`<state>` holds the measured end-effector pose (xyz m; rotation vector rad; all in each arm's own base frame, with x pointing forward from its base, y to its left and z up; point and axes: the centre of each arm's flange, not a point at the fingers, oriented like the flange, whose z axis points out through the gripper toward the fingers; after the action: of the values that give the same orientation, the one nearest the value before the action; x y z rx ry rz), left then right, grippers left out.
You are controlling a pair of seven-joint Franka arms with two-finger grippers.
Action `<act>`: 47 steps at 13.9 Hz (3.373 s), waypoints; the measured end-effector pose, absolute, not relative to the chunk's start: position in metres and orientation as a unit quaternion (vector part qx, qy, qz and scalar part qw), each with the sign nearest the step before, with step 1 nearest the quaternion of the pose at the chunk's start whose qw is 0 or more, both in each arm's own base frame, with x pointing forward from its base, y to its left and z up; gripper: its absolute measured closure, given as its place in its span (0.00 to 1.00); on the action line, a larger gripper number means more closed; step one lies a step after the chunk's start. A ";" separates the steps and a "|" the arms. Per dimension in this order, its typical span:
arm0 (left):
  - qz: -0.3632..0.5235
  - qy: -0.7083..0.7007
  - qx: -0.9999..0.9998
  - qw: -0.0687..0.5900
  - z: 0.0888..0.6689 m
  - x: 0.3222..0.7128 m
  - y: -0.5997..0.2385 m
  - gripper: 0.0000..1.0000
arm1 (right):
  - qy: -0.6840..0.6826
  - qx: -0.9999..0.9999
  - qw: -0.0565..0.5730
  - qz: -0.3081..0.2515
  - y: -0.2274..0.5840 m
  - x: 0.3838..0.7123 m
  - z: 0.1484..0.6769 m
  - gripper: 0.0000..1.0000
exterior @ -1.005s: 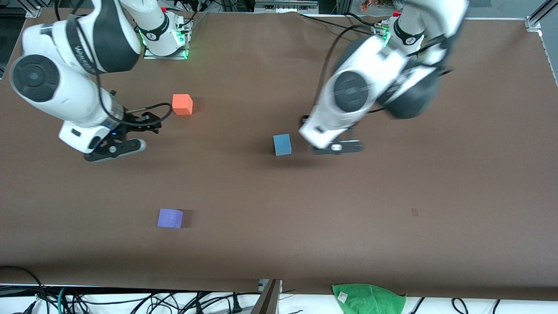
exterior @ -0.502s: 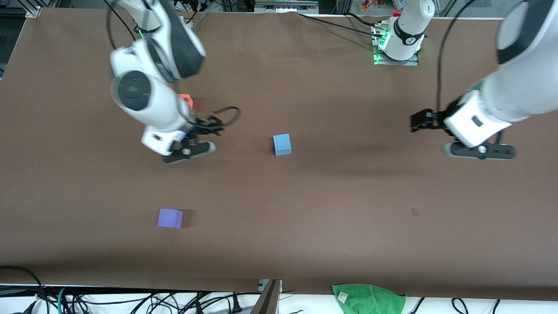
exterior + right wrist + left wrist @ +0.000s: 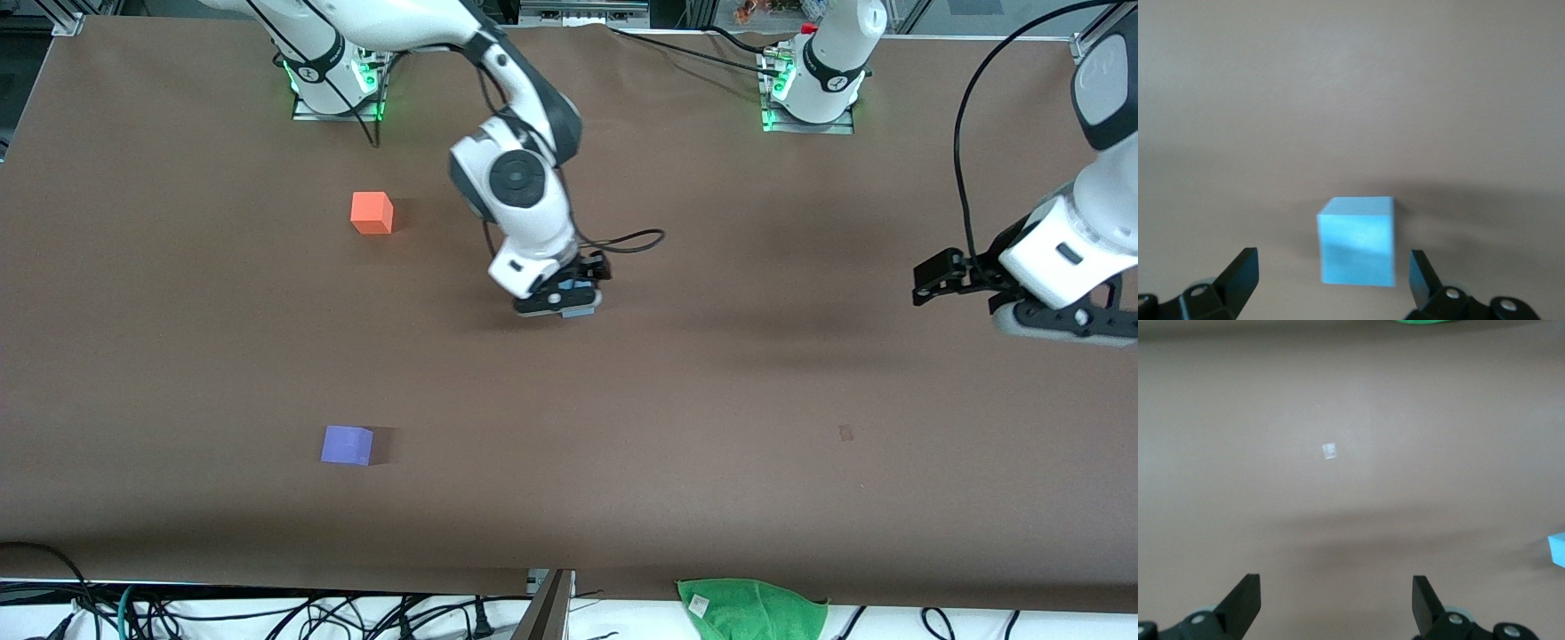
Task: Place blue block between orange and purple blocks
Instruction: 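Lower the right gripper onto the light-blue cube while the left gripper retracts, then grasp the light-blue cube with the right gripper and carry it toward the orange cube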
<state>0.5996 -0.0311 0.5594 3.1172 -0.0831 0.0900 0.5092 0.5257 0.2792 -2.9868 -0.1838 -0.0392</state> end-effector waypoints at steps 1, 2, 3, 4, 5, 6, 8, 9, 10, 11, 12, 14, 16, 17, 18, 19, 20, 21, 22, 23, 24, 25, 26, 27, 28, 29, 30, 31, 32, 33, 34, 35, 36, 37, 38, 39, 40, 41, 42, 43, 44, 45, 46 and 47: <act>0.031 -0.023 0.999 0.008 0.560 0.582 -0.026 0.00 | -0.069 -0.995 0.069 -0.017 0.532 0.509 0.272 0.00; 0.029 -0.021 0.999 0.007 0.562 0.569 -0.024 0.00 | -0.076 -0.995 0.061 -0.024 0.532 0.511 0.268 0.00; 0.025 -0.020 0.999 0.007 0.565 0.561 -0.023 0.00 | -0.080 -0.995 0.054 -0.030 0.530 0.514 0.267 0.00; 0.018 -0.021 1.000 0.006 0.567 0.557 -0.023 0.00 | -0.085 -0.995 0.047 -0.035 0.528 0.517 0.266 0.00; 0.007 -0.021 1.000 0.004 0.567 0.555 -0.023 0.00 | -0.091 -0.994 0.040 -0.040 0.526 0.518 0.264 0.00; -0.002 -0.021 1.000 0.002 0.566 0.553 -0.022 0.00 | -0.095 -0.994 0.034 -0.041 0.525 0.519 0.261 0.00; -0.008 -0.022 1.000 0.001 0.564 0.552 -0.023 0.00 | -0.098 -0.994 0.026 -0.036 0.525 0.517 0.249 0.00; -0.009 -0.022 1.000 0.001 0.564 0.552 -0.023 0.00 | -0.100 -0.994 0.022 -0.032 0.525 0.516 0.240 0.00; -0.009 -0.022 1.000 0.001 0.564 0.552 -0.023 0.00 | -0.102 -0.994 0.021 -0.032 0.526 0.515 0.231 0.00; -0.009 -0.023 1.000 0.001 0.564 0.553 -0.023 0.00 | -0.106 -0.994 0.020 -0.033 0.528 0.513 0.222 0.00; -0.009 -0.023 1.000 0.001 0.564 0.553 -0.023 0.00 | -0.111 -0.993 0.018 -0.035 0.530 0.510 0.213 0.00; -0.008 -0.023 1.000 0.001 0.565 0.553 -0.023 0.00 | -0.115 -0.993 0.017 -0.035 0.534 0.505 0.200 0.01; -0.008 -0.023 1.000 0.001 0.565 0.553 -0.024 0.00 | -0.115 -0.993 0.017 -0.035 0.533 0.506 0.198 0.18; -0.008 -0.025 1.000 0.001 0.565 0.553 -0.025 0.00 | -0.114 -0.993 0.017 -0.036 0.533 0.507 0.199 0.29; -0.008 -0.026 1.000 0.001 0.565 0.553 -0.027 0.00 | -0.113 -0.993 0.018 -0.037 0.532 0.508 0.200 0.38; -0.008 -0.026 1.000 0.001 0.565 0.553 -0.027 0.00 | -0.112 -0.993 0.017 -0.037 0.531 0.509 0.200 0.38; -0.008 -0.027 1.000 0.001 0.565 0.553 -0.028 0.00 | -0.111 -0.993 0.017 -0.037 0.530 0.510 0.200 0.41; -0.008 -0.027 1.000 0.001 0.565 0.553 -0.028 0.00 | -0.110 -0.993 0.016 -0.037 0.528 0.512 0.200 0.43; -0.008 -0.027 1.000 0.001 0.565 0.553 -0.028 0.00 | -0.106 -0.994 0.013 -0.036 0.523 0.517 0.200 0.43; -0.008 -0.027 1.000 0.001 0.565 0.553 -0.028 0.00 | -0.102 -0.994 0.008 -0.032 0.515 0.524 0.201 0.43; -0.008 -0.027 1.000 0.001 0.565 0.553 -0.028 0.00 | -0.101 -0.995 0.002 -0.026 0.503 0.535 0.205 0.43; -0.008 -0.027 1.000 0.001 0.565 0.553 -0.028 0.00 | -0.102 -0.995 -0.003 -0.021 0.489 0.547 0.213 0.43; -0.008 -0.027 1.000 0.001 0.565 0.553 -0.028 0.00 | -0.101 -0.995 -0.007 -0.015 0.474 0.560 0.224 0.43; -0.008 -0.027 1.000 0.001 0.565 0.553 -0.028 0.00 | -0.099 -0.995 -0.013 -0.007 0.456 0.572 0.237 0.43; -0.008 -0.027 1.000 0.001 0.566 0.553 -0.028 0.00 | -0.101 -0.995 -0.019 0.003 0.432 0.587 0.252 0.43; -0.008 -0.027 1.000 0.001 0.566 0.553 -0.028 0.00 | -0.105 -0.994 -0.023 0.012 0.408 0.600 0.265 0.43; -0.008 -0.027 1.000 0.001 0.565 0.553 -0.028 0.00 | -0.106 -0.994 -0.025 0.020 0.379 0.613 0.277 0.43; -0.008 -0.027 1.000 0.001 0.565 0.553 -0.028 0.00 | -0.100 -0.994 -0.025 0.026 0.351 0.622 0.285 0.43; -0.009 -0.027 1.000 0.001 0.565 0.553 -0.028 0.00 | -0.089 -0.995 -0.026 0.032 0.323 0.627 0.290 0.43; -0.009 -0.027 1.000 0.001 0.565 0.553 -0.029 0.00 | -0.076 -0.996 -0.028 0.038 0.296 0.627 0.295 0.43; -0.009 -0.028 1.000 0.001 0.565 0.553 -0.029 0.00 | -0.066 -0.996 -0.033 0.041 0.270 0.627 0.300 0.43; -0.010 -0.028 1.000 0.001 0.565 0.553 -0.029 0.00 | -0.061 -0.996 -0.040 0.044 0.241 0.626 0.304 0.43; -0.010 -0.028 1.000 0.001 0.565 0.553 -0.029 0.00 | -0.058 -0.996 -0.045 0.046 0.214 0.624 0.304 0.43; -0.010 -0.028 1.000 0.001 0.565 0.553 -0.030 0.00 | -0.052 -0.997 -0.047 0.044 0.193 0.620 0.300 0.43; -0.010 -0.028 1.000 0.001 0.565 0.553 -0.030 0.00 | -0.046 -0.997 -0.046 0.037 0.177 0.614 0.290 0.43; -0.010 -0.028 1.000 0.001 0.566 0.553 -0.030 0.00 | -0.040 -0.998 -0.045 0.024 0.164 0.605 0.273 0.43; -0.010 -0.029 1.000 0.001 0.566 0.553 -0.030 0.00 | -0.037 -0.998 -0.043 0.013 0.156 0.596 0.256 0.43; -0.010 -0.030 0.999 0.001 0.566 0.553 -0.032 0.00 | -0.030 -0.999 -0.039 0.009 0.150 0.587 0.240 0.43; -0.009 -0.033 0.999 0.001 0.566 0.553 -0.034 0.00 | -0.021 -0.999 -0.034 0.011 0.145 0.579 0.229 0.43; -0.009 -0.035 0.999 0.001 0.566 0.552 -0.037 0.00 | -0.012 -0.999 -0.028 0.014 0.142 0.575 0.224 0.43; -0.009 -0.037 0.999 0.001 0.566 0.552 -0.040 0.00 | -0.004 -1.000 -0.022 0.016 0.142 0.574 0.223 0.43; -0.009 -0.038 0.999 0.001 0.566 0.552 -0.041 0.00 | 0.005 -1.000 -0.014 0.017 0.142 0.574 0.223 0.43; -0.009 -0.039 0.999 0.001 0.566 0.552 -0.041 0.00 | 0.011 -1.000 -0.009 0.016 0.143 0.574 0.223 0.43; -0.009 -0.039 0.999 0.001 0.566 0.552 -0.041 0.00 | 0.012 -1.000 -0.007 0.014 0.144 0.574 0.221 0.43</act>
<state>0.5522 -0.0411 0.5664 3.1373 -0.1213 -0.0287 0.5739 0.1442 0.2208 -3.1548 0.0390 0.0435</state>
